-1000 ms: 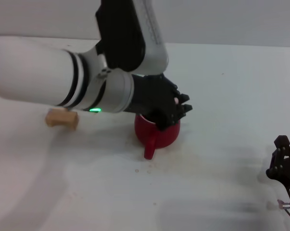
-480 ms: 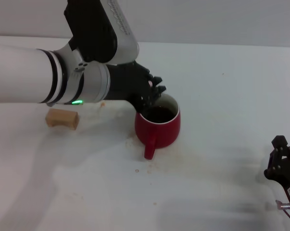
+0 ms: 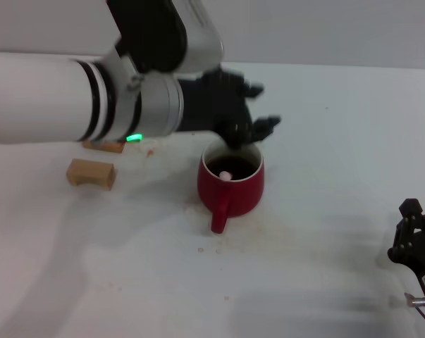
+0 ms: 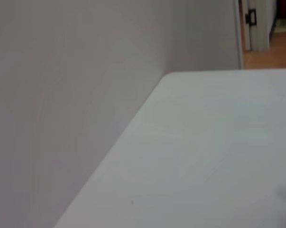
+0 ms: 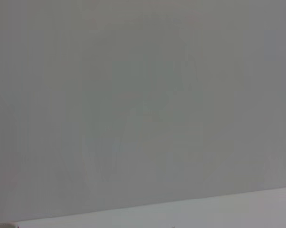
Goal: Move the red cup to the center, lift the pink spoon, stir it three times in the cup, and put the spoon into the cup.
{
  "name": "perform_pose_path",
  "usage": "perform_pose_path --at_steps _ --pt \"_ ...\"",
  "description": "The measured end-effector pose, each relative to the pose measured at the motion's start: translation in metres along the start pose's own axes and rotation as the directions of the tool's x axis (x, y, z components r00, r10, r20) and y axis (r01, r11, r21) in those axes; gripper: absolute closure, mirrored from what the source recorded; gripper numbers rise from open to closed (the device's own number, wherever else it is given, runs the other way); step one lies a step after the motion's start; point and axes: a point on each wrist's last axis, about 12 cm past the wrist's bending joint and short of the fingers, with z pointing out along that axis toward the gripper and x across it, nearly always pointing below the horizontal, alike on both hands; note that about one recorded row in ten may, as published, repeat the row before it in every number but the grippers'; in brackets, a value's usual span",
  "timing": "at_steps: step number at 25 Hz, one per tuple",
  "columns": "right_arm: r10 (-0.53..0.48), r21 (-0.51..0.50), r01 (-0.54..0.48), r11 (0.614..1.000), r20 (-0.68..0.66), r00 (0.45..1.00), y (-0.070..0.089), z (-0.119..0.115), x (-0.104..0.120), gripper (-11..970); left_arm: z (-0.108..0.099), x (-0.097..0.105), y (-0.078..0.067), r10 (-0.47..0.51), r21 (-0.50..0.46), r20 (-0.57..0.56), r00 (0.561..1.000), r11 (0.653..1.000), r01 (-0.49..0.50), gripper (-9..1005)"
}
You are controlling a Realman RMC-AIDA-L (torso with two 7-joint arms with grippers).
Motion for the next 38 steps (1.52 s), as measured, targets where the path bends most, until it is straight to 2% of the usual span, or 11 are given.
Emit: perform_pose_path --at_steps 5,9,11,15,17,23,27,30,34,35,38 --pt "-0.002 0.006 0.002 1.000 0.002 1.000 -0.001 0.000 0.000 959 -0.024 -0.015 0.013 -0.042 -0.210 0.242 0.969 0.973 0.095 532" --pt "-0.011 0.013 0.011 1.000 0.010 1.000 -0.004 0.001 -0.001 959 -0.058 -0.017 0.025 -0.034 -0.429 0.475 0.879 0.864 0.265 446" --pt "-0.012 0.014 0.012 1.000 0.014 1.000 -0.005 0.001 -0.001 959 -0.072 -0.017 0.029 -0.063 -0.469 0.558 0.827 0.799 0.377 379" --pt "-0.013 0.017 0.012 1.000 0.016 1.000 -0.005 0.002 -0.002 959 -0.088 -0.017 0.035 -0.149 -0.430 0.681 0.717 0.712 0.556 198" --pt "-0.013 0.016 0.012 1.000 0.016 1.000 -0.005 0.002 -0.002 959 -0.095 -0.019 0.041 -0.195 -0.377 0.735 0.650 0.679 0.630 183" --pt "-0.013 0.015 0.013 1.000 0.017 1.000 -0.005 0.002 -0.002 959 -0.112 -0.045 0.053 -0.215 -0.248 0.827 0.520 0.691 0.679 152" --pt "-0.024 0.015 0.024 1.000 0.020 1.000 -0.007 0.000 -0.002 959 -0.120 -0.070 0.055 -0.077 -0.338 0.831 0.551 0.718 0.609 151" --pt "-0.031 0.018 0.031 0.999 0.021 0.999 -0.009 -0.002 -0.001 959 -0.119 -0.080 0.049 0.062 -0.477 0.789 0.611 0.689 0.546 150" --pt "-0.036 0.022 0.035 0.999 0.017 0.999 -0.011 -0.004 -0.001 959 -0.109 -0.088 0.026 0.304 -0.694 0.672 0.676 0.578 0.430 151" --pt "-0.036 0.022 0.036 0.999 0.017 0.999 -0.011 -0.004 -0.001 959 -0.105 -0.089 0.015 0.398 -0.761 0.615 0.681 0.524 0.382 151" --pt "-0.039 0.022 0.039 0.999 0.017 0.999 -0.012 -0.004 -0.001 959 -0.092 -0.080 -0.009 0.527 -0.830 0.545 0.652 0.450 0.331 152"
